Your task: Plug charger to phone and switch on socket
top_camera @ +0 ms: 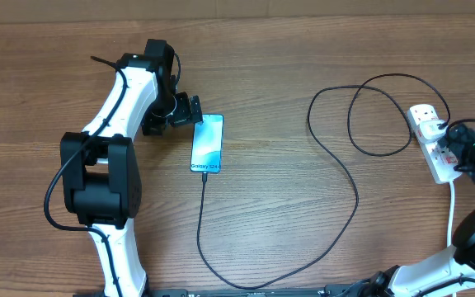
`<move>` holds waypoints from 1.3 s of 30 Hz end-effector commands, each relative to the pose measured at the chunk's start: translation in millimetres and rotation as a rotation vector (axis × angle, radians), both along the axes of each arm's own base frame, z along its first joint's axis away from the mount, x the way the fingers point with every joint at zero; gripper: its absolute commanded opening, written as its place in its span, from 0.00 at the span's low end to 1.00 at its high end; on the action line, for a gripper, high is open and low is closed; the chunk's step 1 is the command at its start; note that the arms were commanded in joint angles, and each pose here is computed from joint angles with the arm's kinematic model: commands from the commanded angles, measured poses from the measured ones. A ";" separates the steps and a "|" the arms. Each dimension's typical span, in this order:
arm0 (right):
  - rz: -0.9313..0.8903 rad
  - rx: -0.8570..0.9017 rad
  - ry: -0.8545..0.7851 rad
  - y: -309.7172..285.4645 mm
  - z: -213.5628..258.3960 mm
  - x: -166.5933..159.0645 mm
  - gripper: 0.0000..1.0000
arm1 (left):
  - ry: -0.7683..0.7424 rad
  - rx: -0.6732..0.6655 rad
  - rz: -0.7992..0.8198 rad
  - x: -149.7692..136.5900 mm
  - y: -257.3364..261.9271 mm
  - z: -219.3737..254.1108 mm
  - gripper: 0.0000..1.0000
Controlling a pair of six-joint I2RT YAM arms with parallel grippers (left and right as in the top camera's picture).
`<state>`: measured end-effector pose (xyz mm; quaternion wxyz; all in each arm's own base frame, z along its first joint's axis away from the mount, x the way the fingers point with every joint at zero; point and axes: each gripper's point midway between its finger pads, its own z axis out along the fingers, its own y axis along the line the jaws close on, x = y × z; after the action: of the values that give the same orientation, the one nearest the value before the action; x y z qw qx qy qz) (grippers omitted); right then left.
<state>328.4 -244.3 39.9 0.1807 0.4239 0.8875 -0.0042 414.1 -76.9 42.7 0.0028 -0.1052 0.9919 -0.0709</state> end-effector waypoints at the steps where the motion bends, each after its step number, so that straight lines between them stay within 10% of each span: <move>1: 0.003 -0.098 -0.093 -14.8 57.9 17.7 0.91 | -0.038 0.009 0.024 7.6 5.8 12.2 1.00; 39: 0.137 -0.076 -0.014 42.0 53.0 24.3 0.85 | -0.038 0.009 0.024 7.6 5.7 12.2 1.00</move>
<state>353.4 -204.6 100.5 0.2188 0.3691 0.9030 0.0209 414.1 -76.9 42.7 0.0028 -0.1052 0.9919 -0.0709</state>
